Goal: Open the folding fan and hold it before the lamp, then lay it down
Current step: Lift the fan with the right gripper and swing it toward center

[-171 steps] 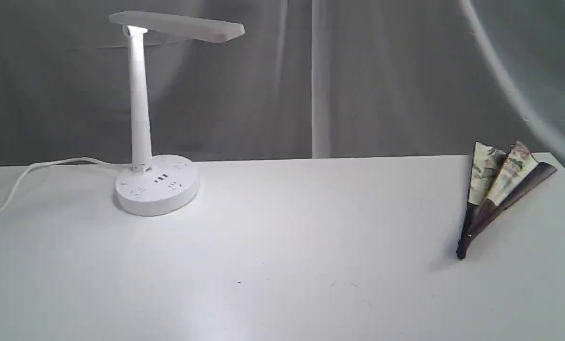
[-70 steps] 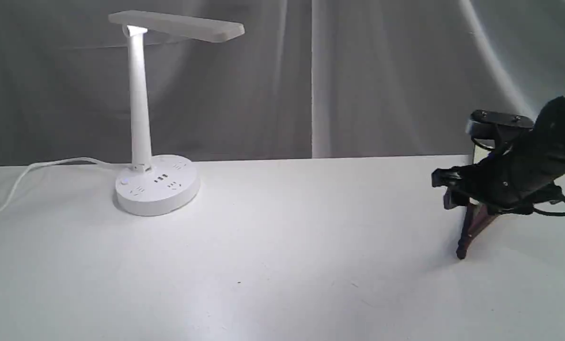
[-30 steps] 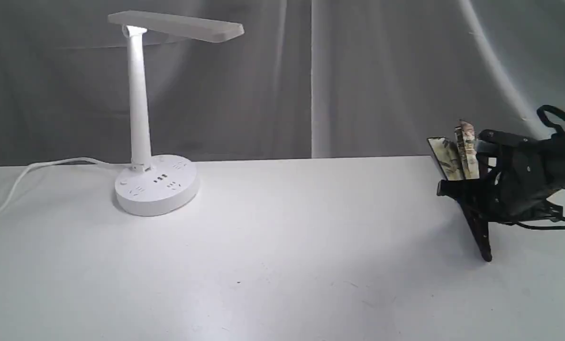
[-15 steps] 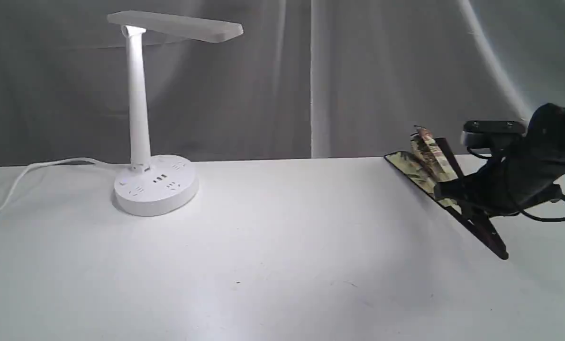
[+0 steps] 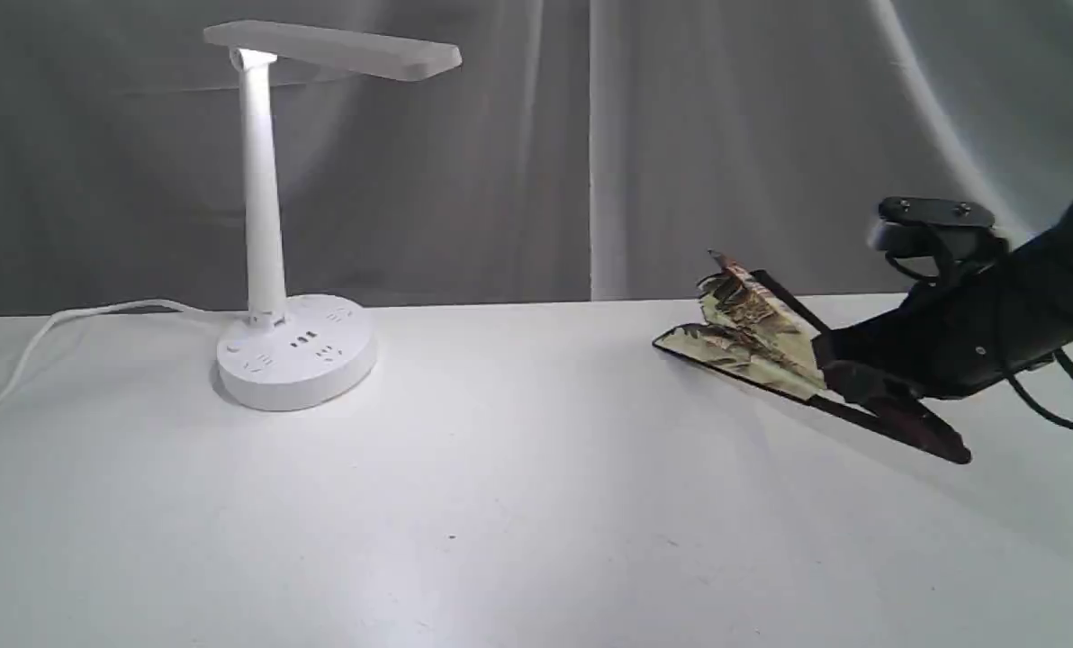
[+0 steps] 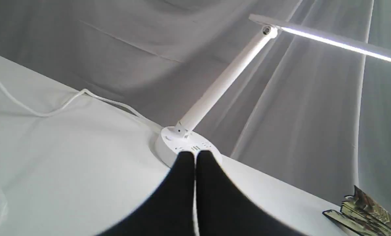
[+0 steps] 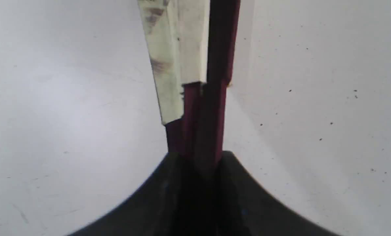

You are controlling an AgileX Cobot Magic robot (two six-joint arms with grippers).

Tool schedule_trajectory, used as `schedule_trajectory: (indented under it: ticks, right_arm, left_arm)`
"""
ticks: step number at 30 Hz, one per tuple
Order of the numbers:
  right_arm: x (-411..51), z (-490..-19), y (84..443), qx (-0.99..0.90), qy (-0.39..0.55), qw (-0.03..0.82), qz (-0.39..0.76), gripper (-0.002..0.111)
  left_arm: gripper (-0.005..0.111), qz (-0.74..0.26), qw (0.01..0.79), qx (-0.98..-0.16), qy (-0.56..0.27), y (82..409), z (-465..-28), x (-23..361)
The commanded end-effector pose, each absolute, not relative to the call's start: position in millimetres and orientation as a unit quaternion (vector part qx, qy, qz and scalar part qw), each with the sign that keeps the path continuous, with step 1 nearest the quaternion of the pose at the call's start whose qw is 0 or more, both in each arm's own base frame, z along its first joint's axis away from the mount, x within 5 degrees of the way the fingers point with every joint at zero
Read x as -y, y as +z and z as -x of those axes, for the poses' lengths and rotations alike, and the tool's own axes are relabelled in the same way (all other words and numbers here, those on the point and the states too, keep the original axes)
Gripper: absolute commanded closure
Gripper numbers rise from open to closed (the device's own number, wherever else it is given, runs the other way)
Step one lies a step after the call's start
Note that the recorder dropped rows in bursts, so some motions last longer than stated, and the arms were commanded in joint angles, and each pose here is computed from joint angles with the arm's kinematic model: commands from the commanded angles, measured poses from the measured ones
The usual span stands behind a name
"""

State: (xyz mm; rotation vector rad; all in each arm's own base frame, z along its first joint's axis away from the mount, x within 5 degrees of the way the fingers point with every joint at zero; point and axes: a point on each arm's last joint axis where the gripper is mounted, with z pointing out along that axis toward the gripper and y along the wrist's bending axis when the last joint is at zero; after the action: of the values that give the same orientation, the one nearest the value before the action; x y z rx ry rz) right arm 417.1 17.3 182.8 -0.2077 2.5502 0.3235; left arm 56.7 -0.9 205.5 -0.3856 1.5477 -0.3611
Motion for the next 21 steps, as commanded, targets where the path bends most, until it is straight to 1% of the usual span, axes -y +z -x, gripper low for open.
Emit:
schedule_trajectory:
  ticks: [1,4,8,12,17,21]
  right_arm:
    - [-21.7,-401.9,201.5,-0.937,0.138,0.31,0.083,0.108]
    - [-23.1,-391.1,206.2,-0.934,0.143,0.316,0.089,0.108]
    - [-25.1,-378.5,211.2,-0.928,0.154,0.327,0.087,0.108]
    - [-29.7,-368.0,219.4,-0.92,0.179,0.337,0.091,0.108]
    - [-33.6,-356.8,228.3,-0.915,0.2,0.336,0.097,0.108]
    - [-35.7,-349.9,228.8,-0.91,0.212,0.342,0.099,0.108]
  left_arm:
    - [0.107,0.174,0.691,-0.682,-0.166,211.8,-55.9,0.9]
    - [0.107,0.183,0.683,-0.687,-0.169,219.7,-60.5,0.2]
    - [0.107,0.193,0.664,-0.702,-0.17,237.9,-72.1,-0.6]
    - [0.107,0.206,0.619,-0.739,-0.169,249.8,-93.5,-0.7]
    - [0.107,0.184,0.535,-0.804,-0.181,254.1,-136.0,10.5]
    - [0.107,0.143,0.497,-0.832,-0.201,247.7,-175.0,37.4]
